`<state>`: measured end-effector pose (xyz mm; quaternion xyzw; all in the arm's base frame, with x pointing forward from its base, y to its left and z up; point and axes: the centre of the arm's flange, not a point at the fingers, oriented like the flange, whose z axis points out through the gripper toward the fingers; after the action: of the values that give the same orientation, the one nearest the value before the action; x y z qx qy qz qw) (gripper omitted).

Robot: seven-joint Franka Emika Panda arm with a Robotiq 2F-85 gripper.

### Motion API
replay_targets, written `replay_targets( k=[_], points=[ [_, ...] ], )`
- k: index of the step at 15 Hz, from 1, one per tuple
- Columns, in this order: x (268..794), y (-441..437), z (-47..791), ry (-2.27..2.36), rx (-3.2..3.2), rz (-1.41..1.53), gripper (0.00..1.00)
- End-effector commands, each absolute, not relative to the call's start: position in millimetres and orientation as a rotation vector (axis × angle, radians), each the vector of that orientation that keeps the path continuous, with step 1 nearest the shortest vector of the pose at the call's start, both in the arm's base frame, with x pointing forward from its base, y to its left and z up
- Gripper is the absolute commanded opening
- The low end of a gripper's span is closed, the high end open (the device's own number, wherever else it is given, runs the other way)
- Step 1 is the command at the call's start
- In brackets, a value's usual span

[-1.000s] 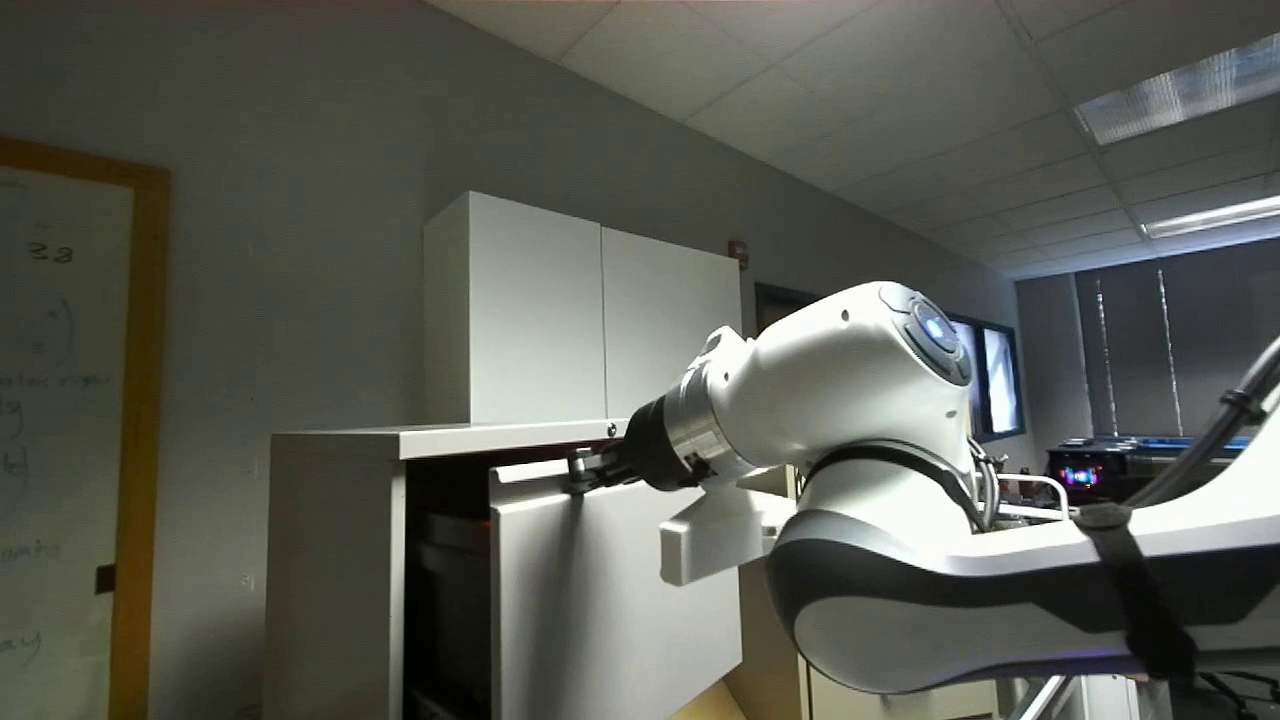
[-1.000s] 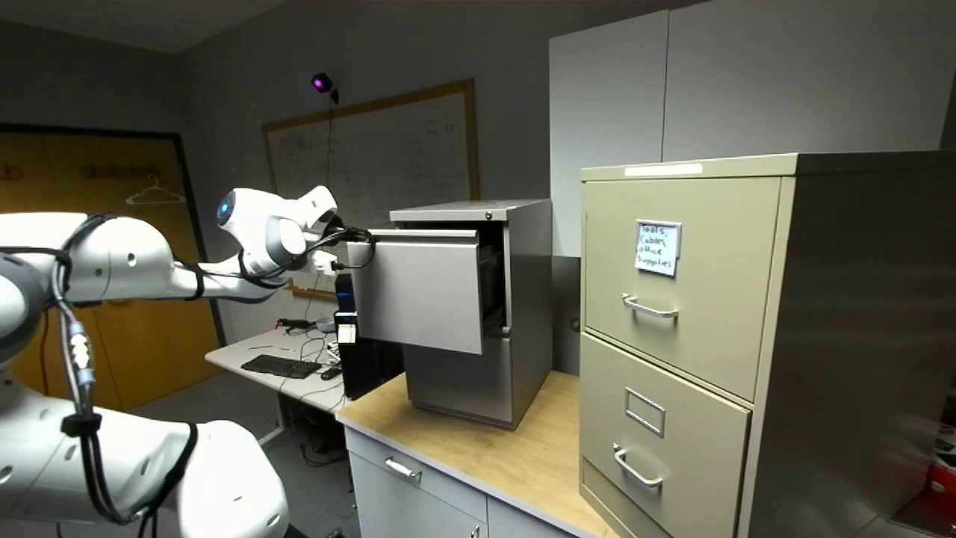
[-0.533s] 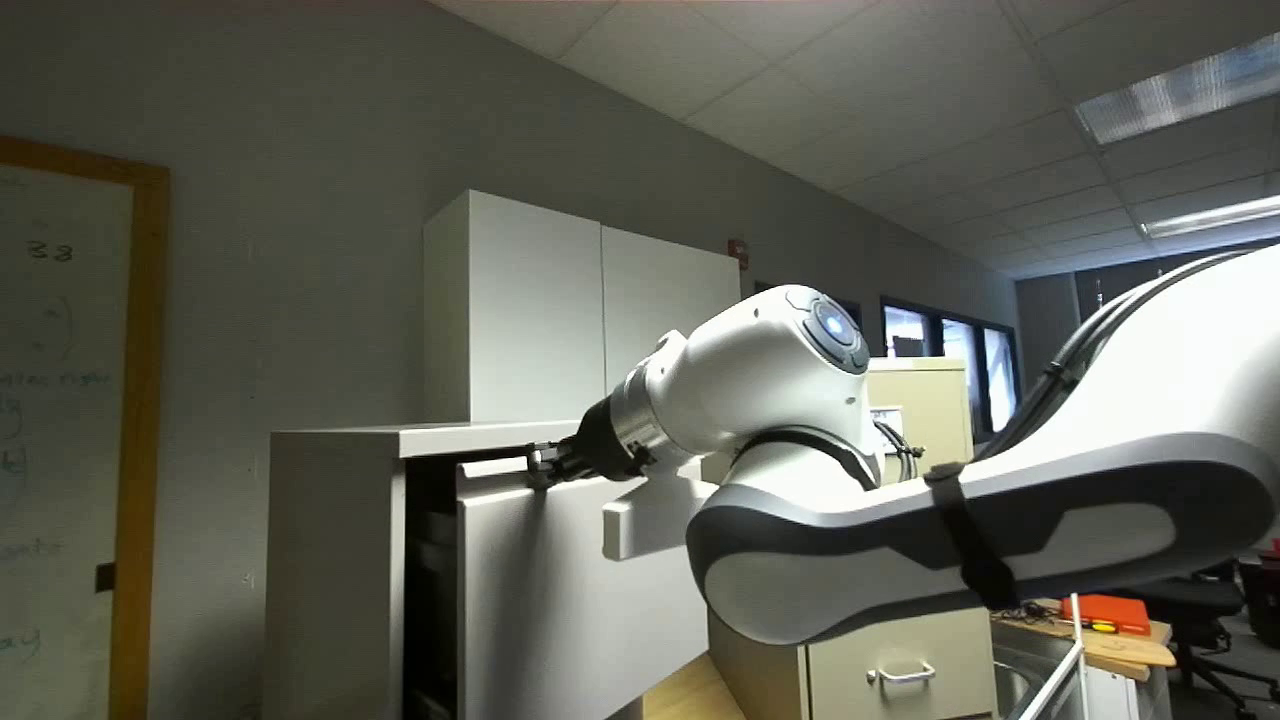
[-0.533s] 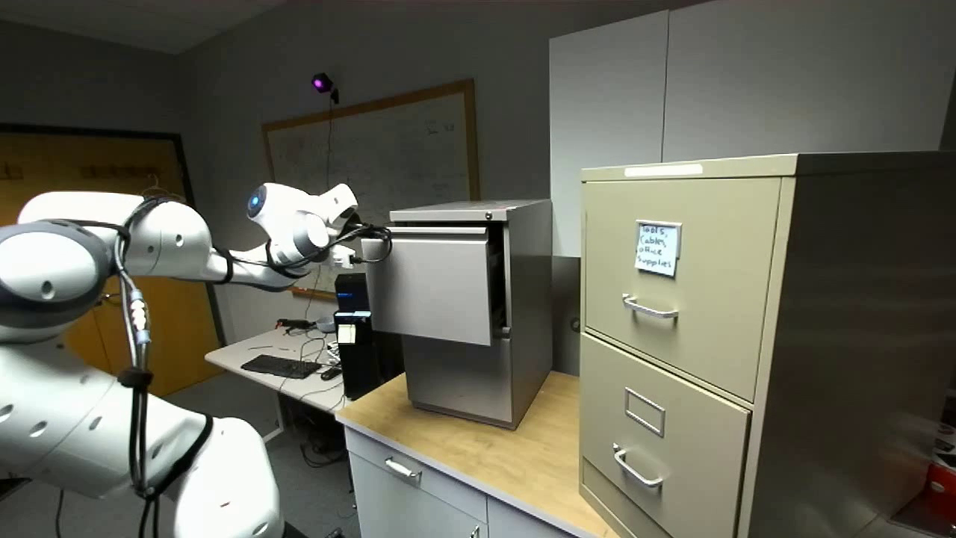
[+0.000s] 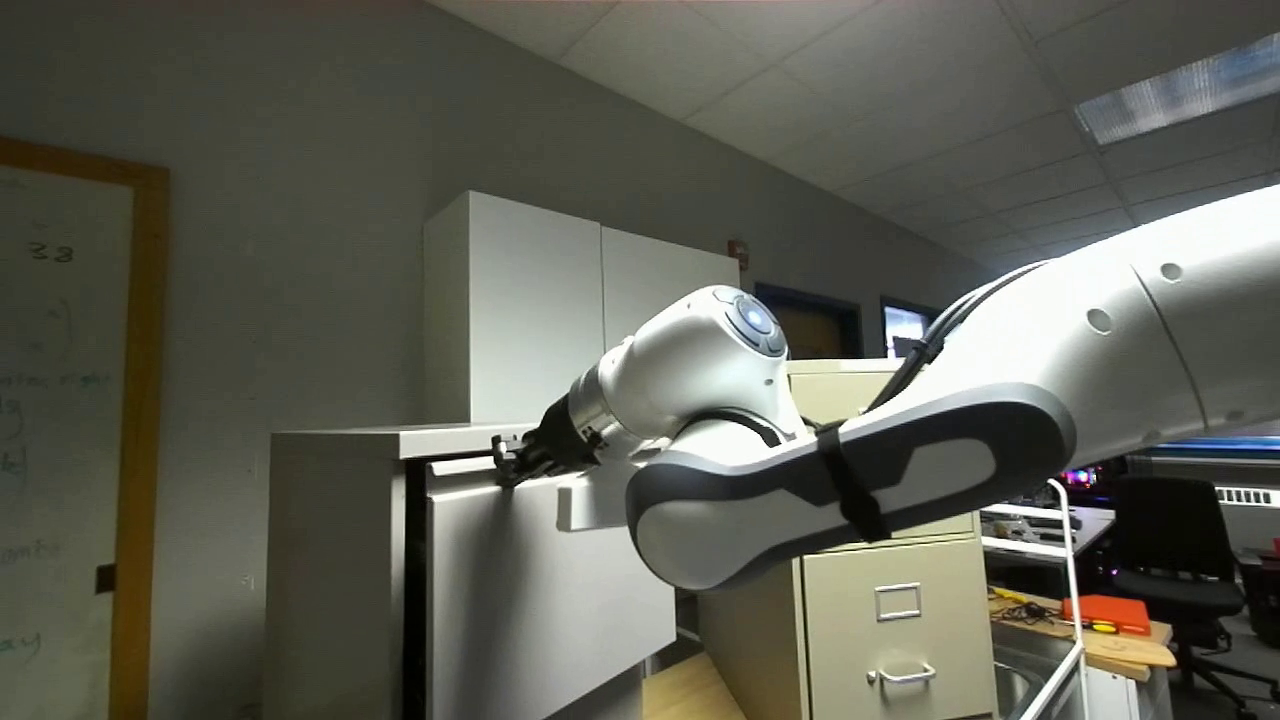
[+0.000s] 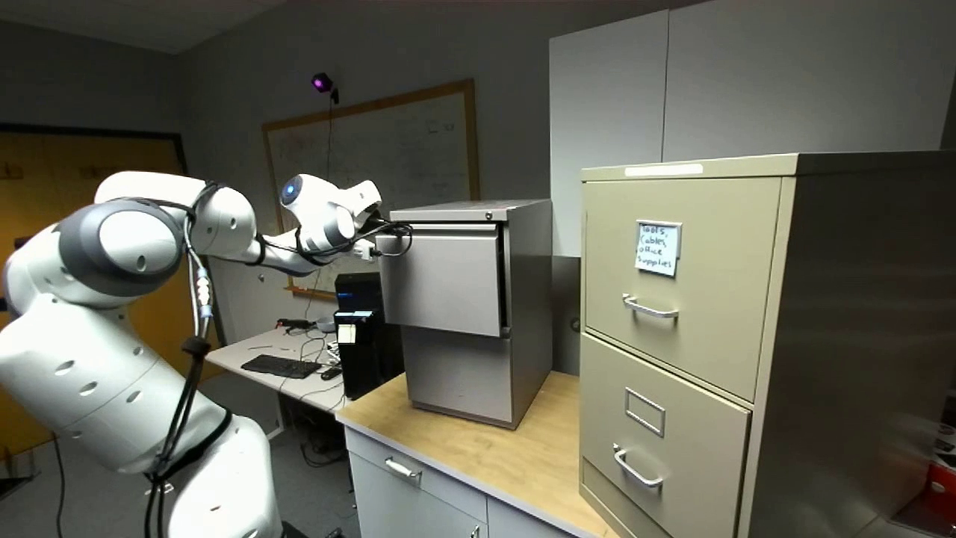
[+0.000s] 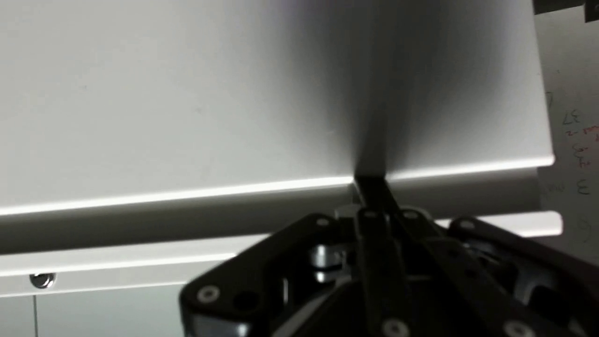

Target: Close the top drawer of the left cabinet

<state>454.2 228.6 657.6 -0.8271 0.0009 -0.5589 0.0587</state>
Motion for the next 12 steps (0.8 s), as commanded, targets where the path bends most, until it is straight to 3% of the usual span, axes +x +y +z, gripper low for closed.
replay_targets(
  k=[1,12],
  points=[
    [499.9,235.8,672.6,-0.019,-2.509,-1.641,0.00],
    [562.0,241.5,678.3,-0.052,-2.511,-1.523,0.00]
  ],
)
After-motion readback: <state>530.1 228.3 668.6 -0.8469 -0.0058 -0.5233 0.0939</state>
